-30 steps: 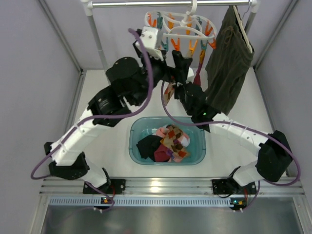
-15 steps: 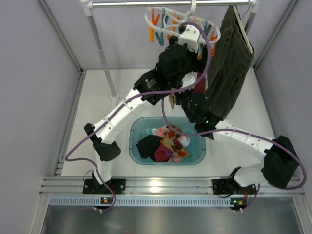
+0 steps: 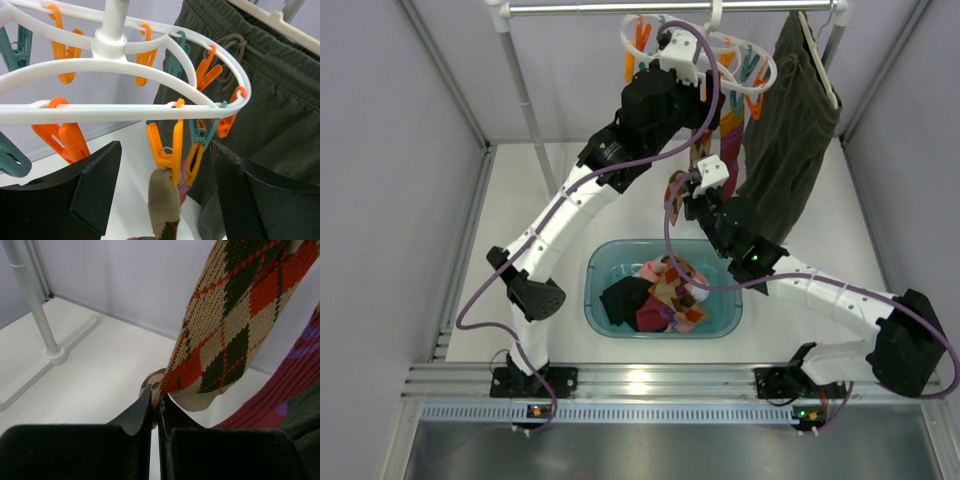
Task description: Remove the socks clipped to the hanger
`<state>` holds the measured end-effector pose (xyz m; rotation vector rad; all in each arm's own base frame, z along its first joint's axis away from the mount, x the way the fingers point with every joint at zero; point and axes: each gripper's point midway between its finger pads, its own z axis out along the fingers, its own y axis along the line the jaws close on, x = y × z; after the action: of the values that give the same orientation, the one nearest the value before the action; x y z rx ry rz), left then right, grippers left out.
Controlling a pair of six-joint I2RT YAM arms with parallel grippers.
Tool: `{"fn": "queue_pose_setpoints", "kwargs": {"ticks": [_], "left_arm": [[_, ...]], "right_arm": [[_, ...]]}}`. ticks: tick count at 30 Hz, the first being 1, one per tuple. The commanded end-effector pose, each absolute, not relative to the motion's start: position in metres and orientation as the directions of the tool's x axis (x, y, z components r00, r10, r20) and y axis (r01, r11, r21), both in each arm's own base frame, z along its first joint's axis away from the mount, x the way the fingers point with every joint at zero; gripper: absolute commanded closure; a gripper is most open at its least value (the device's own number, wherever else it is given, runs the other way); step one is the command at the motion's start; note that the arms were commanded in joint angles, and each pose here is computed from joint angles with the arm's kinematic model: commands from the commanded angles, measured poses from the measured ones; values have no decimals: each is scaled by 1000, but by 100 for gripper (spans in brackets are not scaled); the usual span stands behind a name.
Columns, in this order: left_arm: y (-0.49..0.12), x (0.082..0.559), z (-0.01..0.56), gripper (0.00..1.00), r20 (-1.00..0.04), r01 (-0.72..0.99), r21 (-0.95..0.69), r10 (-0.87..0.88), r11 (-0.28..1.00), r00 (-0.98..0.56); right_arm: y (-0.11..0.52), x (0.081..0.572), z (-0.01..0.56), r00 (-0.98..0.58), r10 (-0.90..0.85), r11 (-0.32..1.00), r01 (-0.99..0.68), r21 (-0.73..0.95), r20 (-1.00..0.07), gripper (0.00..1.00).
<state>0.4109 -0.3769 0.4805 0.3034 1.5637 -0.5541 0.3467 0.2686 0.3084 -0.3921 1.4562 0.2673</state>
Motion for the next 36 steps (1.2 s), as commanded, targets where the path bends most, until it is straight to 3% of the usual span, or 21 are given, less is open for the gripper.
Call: {"fn": "queue_pose_setpoints", "kwargs": {"ticks": [1,9,12,14,15,16,17,21,26,28,30,31,32,34,35,36], "left_arm": [[-390,414,483,25,-982,569,-184,-169,801,-80],[-390,436,475,21,-979,579,-198,-187,791,-79],[-397,439,479,25,-979,604,-189,-197,775,-53],[-399,440,482,33,-979,613,-178,-200,770,-33],[-400,443,482,45,-979,611,-175,-203,772,-23],[-399,444,485,49,-979,605,-171,-206,778,-11],[-398,446,484,64,-979,600,-164,-203,783,-3],[-397,447,489,89,-978,596,-155,-207,788,19],[-393,447,489,91,-980,587,-145,-197,796,24],[-395,445,487,97,-981,599,-147,-194,787,14],[-394,439,489,94,-979,613,-157,-202,774,5],[-394,437,489,71,-979,618,-159,-203,770,1],[-391,432,489,63,-980,623,-162,-201,765,-8],[-389,425,489,59,-978,632,-178,-209,754,-26],[-389,424,479,46,-979,630,-183,-197,755,-47],[-383,416,489,41,-975,635,-198,-217,747,-48]], "right_arm": [[273,334,339,183,12,888,-454,-74,-983,100],[278,325,337,198,13,857,-507,-91,-980,100],[278,325,334,196,6,855,-509,-97,-981,100],[278,325,331,195,-2,854,-510,-103,-981,100],[277,325,330,195,-4,855,-507,-104,-981,100],[278,325,327,193,-12,855,-507,-110,-981,100],[277,326,325,190,-18,858,-502,-113,-982,100],[278,324,316,182,-25,849,-516,-117,-983,100],[285,289,315,214,11,748,-650,-133,-977,100],[288,267,326,230,46,678,-722,-139,-972,100],[290,249,319,175,18,610,-782,-128,-984,100],[288,240,333,156,45,596,-797,-99,-987,100],[288,233,327,113,22,569,-818,-80,-993,100],[281,216,304,-15,-62,531,-847,-20,-998,100],[280,207,292,-66,-102,507,-862,5,-993,100],[283,193,281,-115,-136,453,-891,42,-984,100]]}}
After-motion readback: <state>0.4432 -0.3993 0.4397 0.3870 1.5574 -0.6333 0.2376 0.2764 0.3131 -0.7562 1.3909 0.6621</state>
